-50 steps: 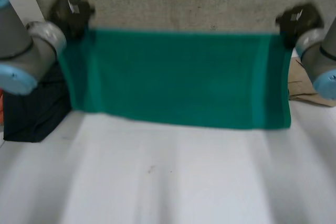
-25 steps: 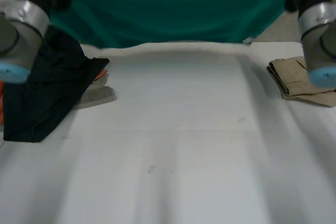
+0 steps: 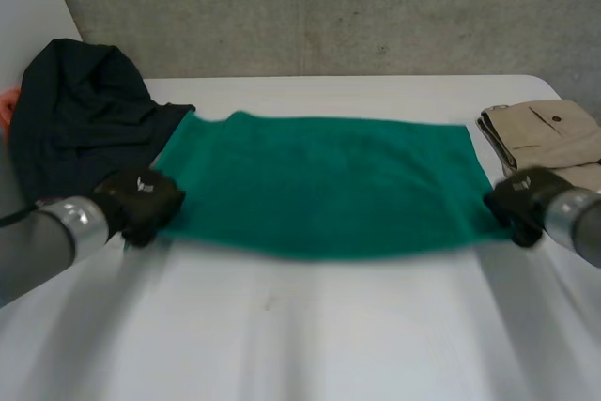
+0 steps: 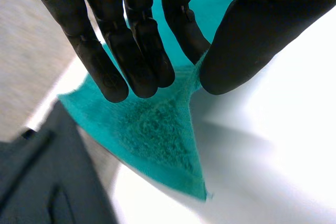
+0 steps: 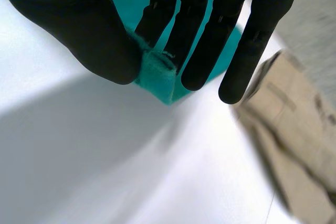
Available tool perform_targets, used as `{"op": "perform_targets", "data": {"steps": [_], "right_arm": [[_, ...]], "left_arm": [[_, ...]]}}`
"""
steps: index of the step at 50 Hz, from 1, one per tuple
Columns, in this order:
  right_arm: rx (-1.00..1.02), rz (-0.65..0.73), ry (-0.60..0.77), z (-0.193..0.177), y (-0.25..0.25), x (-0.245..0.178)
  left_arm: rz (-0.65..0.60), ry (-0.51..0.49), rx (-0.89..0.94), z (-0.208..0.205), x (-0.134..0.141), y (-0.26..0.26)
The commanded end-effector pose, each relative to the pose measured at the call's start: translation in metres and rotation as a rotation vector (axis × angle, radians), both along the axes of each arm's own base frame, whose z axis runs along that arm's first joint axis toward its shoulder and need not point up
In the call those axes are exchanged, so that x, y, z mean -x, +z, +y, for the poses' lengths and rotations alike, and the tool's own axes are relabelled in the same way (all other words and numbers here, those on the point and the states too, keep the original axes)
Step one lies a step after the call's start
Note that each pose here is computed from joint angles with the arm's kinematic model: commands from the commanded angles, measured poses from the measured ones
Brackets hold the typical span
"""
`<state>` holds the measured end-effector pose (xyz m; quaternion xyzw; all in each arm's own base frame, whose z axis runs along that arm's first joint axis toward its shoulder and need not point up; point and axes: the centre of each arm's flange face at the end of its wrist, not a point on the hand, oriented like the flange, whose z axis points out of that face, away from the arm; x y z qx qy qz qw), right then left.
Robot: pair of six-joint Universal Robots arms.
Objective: Fold the laundry.
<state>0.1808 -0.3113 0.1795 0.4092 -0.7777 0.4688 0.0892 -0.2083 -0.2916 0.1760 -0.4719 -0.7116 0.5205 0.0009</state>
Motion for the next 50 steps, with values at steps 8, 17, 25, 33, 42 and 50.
{"op": "perform_targets", "data": {"steps": [8, 17, 25, 33, 42, 50], "right_arm": [[-0.093, 0.159, 0.158, 0.042, 0.018, 0.023], [-0.007, 0.057, 0.041, -0.017, -0.006, 0.010], [0.175, -0.034, -0.050, -0.070, -0.014, -0.004], [0.334, -0.046, -0.083, -0.110, -0.024, -0.016], [0.451, -0.067, -0.059, -0.135, -0.037, -0.035], [0.528, -0.070, -0.115, -0.146, -0.057, -0.044]], "left_arm": [[-0.281, -0.145, -0.258, 0.070, -0.008, 0.045], [-0.177, -0.072, -0.020, -0.012, 0.023, 0.040], [-0.124, 0.005, 0.102, -0.072, 0.049, 0.027], [-0.065, 0.073, 0.205, -0.114, 0.067, 0.007], [0.004, 0.069, 0.353, -0.137, 0.089, -0.002], [0.072, 0.073, 0.387, -0.138, 0.105, -0.015]]}}
